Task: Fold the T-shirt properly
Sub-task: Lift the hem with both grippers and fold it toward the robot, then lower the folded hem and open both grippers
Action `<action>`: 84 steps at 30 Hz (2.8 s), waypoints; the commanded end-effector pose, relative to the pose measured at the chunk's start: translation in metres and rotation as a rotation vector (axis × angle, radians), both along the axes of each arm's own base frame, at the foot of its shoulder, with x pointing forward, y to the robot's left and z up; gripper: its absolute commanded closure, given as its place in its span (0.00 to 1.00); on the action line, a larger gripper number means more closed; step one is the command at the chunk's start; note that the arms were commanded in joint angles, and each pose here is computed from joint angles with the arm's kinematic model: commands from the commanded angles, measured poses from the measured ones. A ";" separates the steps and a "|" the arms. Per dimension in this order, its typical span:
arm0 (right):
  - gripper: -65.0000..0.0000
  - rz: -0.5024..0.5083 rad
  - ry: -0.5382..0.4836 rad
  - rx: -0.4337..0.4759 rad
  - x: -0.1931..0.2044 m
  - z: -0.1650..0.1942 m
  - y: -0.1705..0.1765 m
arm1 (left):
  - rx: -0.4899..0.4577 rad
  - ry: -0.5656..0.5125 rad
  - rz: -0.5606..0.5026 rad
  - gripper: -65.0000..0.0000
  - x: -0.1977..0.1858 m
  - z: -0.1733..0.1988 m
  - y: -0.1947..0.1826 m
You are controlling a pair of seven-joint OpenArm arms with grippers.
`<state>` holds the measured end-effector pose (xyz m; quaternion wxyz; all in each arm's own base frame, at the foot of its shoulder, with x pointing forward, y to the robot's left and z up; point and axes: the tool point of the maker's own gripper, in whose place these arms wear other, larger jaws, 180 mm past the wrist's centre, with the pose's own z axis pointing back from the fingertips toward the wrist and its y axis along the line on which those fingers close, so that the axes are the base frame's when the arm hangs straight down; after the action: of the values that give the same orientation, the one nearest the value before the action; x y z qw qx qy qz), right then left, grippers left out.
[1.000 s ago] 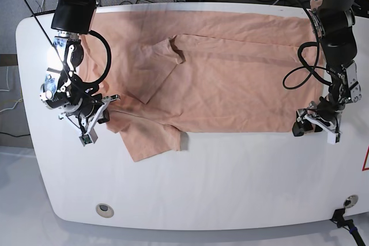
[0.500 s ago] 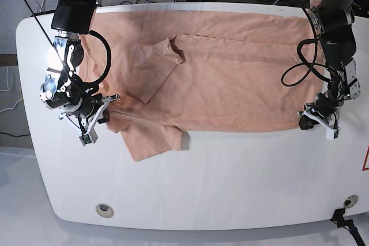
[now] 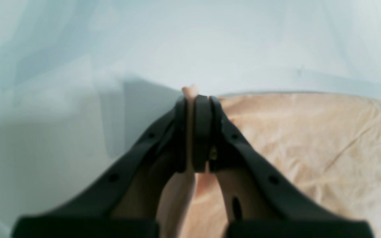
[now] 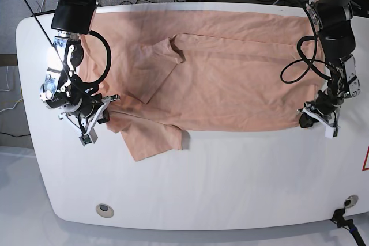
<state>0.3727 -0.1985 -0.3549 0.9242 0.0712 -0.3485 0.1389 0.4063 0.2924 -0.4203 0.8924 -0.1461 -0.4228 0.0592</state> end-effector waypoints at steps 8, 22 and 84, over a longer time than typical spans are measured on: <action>1.00 -0.001 -0.125 0.000 0.031 0.044 -0.003 | 0.028 -0.184 0.022 1.00 0.012 0.061 0.022; 1.00 0.034 -0.143 -0.072 -0.002 0.050 0.000 | 0.214 -0.222 -0.136 1.00 -0.032 0.090 -0.002; 0.85 0.034 0.217 -0.064 -0.160 -0.024 -0.008 | 0.393 0.087 -0.223 0.98 -0.166 0.040 0.039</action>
<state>0.2067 -0.2004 -0.3871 0.9586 0.0749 -0.2283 0.1531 0.2309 0.3180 -0.3948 0.9269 -0.0316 -0.3578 -0.1087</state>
